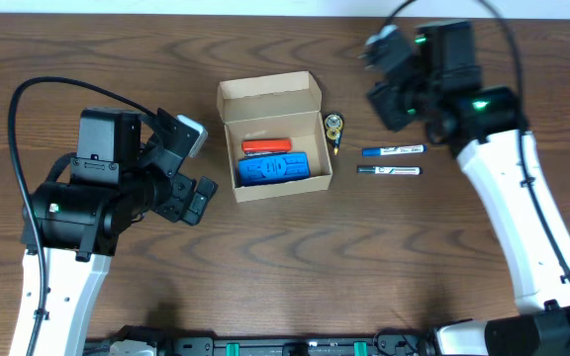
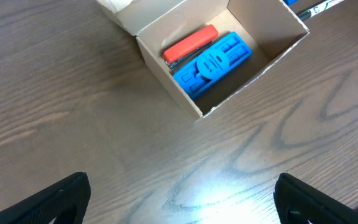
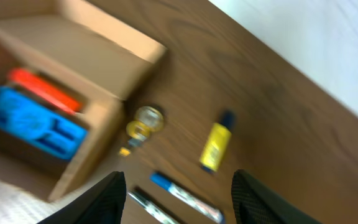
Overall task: Pack container
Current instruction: 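Release the red highlighter and pull the right gripper back, then grasp the yellow highlighter with the right gripper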
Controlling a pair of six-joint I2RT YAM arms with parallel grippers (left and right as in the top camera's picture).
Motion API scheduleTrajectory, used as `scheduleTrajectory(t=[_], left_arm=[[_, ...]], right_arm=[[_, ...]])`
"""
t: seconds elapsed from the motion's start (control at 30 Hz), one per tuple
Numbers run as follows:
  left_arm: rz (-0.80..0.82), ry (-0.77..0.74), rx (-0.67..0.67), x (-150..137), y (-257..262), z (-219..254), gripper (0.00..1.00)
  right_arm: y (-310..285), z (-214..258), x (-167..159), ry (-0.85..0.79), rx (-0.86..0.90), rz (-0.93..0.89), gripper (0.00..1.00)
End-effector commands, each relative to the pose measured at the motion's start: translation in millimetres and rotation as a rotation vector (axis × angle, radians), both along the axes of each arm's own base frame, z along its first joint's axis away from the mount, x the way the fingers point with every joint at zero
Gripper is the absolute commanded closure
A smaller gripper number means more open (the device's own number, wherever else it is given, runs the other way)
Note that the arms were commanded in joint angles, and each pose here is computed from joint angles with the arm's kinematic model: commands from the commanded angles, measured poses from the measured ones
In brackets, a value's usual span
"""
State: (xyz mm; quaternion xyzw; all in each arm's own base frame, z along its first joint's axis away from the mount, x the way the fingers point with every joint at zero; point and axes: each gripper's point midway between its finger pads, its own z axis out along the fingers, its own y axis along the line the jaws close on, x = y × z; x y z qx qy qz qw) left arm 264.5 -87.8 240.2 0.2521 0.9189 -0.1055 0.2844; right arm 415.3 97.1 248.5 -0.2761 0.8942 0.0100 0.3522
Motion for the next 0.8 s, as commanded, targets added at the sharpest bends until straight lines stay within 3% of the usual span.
scheduleTrajectory(t=[0.0,0.37,0.77], left_arm=[[0.003,-0.005,-0.017,1,-1,4,0.05],[0.003,-0.005,-0.017,1,-1,4,0.05],[0.003,-0.005,-0.017,1,-1,4,0.05]], right_arm=[[-32,-8,7,0.038,0.03,-0.13,0.42],[-56,-98,48,0.196,0.058,-0.216,0.39],[-47,-191,91,0.242,0.084,-0.203,0.37]])
